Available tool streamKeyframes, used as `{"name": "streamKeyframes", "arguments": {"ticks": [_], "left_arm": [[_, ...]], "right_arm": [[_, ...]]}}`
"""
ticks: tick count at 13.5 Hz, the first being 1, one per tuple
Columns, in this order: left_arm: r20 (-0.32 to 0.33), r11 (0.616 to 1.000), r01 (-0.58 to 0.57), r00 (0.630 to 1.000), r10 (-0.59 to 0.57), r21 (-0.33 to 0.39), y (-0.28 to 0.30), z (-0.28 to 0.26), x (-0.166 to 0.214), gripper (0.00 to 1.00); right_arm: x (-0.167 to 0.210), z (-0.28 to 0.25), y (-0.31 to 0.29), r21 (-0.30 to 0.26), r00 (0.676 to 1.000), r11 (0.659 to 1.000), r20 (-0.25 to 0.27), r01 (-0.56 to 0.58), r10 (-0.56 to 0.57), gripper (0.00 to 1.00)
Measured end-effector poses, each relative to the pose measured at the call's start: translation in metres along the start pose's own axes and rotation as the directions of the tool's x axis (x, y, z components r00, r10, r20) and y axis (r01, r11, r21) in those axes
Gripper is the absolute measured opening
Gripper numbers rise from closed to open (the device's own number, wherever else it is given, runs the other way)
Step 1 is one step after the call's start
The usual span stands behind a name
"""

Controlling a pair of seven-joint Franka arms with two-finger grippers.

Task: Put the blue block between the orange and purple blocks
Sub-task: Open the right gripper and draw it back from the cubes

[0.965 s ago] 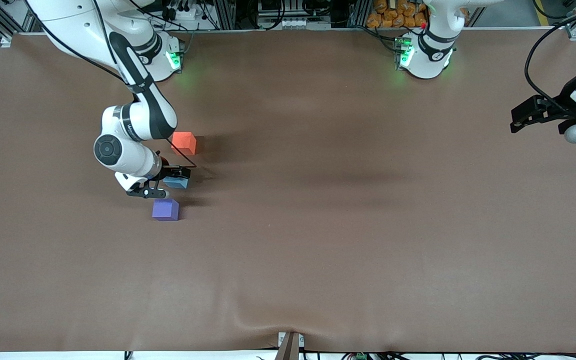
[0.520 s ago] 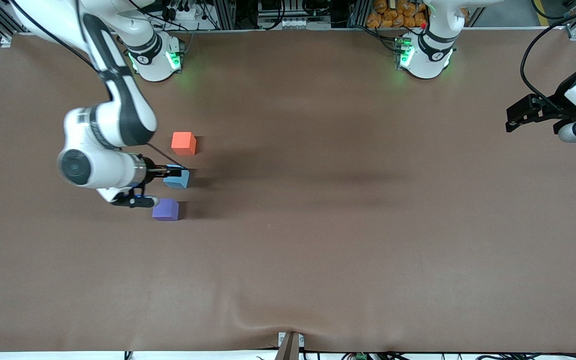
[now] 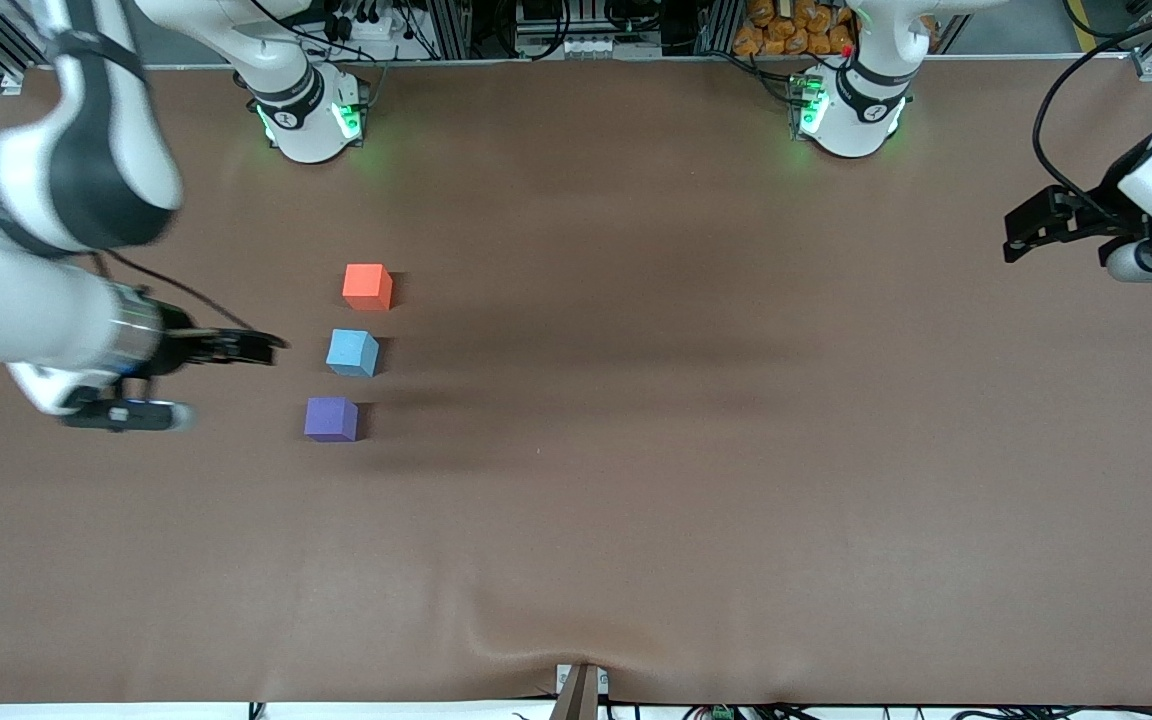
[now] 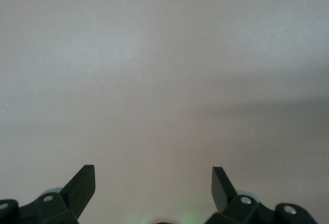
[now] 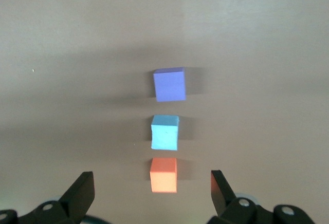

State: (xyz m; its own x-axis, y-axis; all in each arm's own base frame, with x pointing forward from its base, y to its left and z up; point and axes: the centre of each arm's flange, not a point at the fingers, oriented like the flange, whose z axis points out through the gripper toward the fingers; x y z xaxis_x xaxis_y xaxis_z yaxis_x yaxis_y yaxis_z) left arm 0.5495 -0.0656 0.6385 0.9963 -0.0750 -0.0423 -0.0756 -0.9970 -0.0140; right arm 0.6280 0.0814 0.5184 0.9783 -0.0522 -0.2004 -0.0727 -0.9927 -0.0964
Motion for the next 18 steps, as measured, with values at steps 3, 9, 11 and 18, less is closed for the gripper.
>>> {"name": "streamKeyframes", "arguments": {"ticks": [3,9,11,18], "left_arm": [[0.004,1.000,-0.001,1.000,0.001,0.000,0.003,0.000,-0.001,1.00],[0.005,1.000,0.001,1.000,-0.001,0.000,0.002,0.000,-0.001,1.00],[0.004,1.000,0.002,1.000,-0.002,0.000,0.002,0.000,-0.001,1.00],[0.004,1.000,0.013,1.000,-0.013,0.000,-0.004,0.000,0.000,1.00]], "right_arm": [[-0.015,-0.054,-0.002,0.008,0.997,0.999,-0.058,0.042,-0.042,1.00],[-0.064,-0.121,0.059,-0.021,0.993,0.995,-0.057,0.101,-0.102,1.00],[-0.081,-0.142,0.059,-0.063,0.988,0.992,-0.102,0.107,-0.113,1.00],[-0.115,-0.138,0.056,-0.084,0.979,0.990,-0.160,0.114,-0.126,1.00]]}}
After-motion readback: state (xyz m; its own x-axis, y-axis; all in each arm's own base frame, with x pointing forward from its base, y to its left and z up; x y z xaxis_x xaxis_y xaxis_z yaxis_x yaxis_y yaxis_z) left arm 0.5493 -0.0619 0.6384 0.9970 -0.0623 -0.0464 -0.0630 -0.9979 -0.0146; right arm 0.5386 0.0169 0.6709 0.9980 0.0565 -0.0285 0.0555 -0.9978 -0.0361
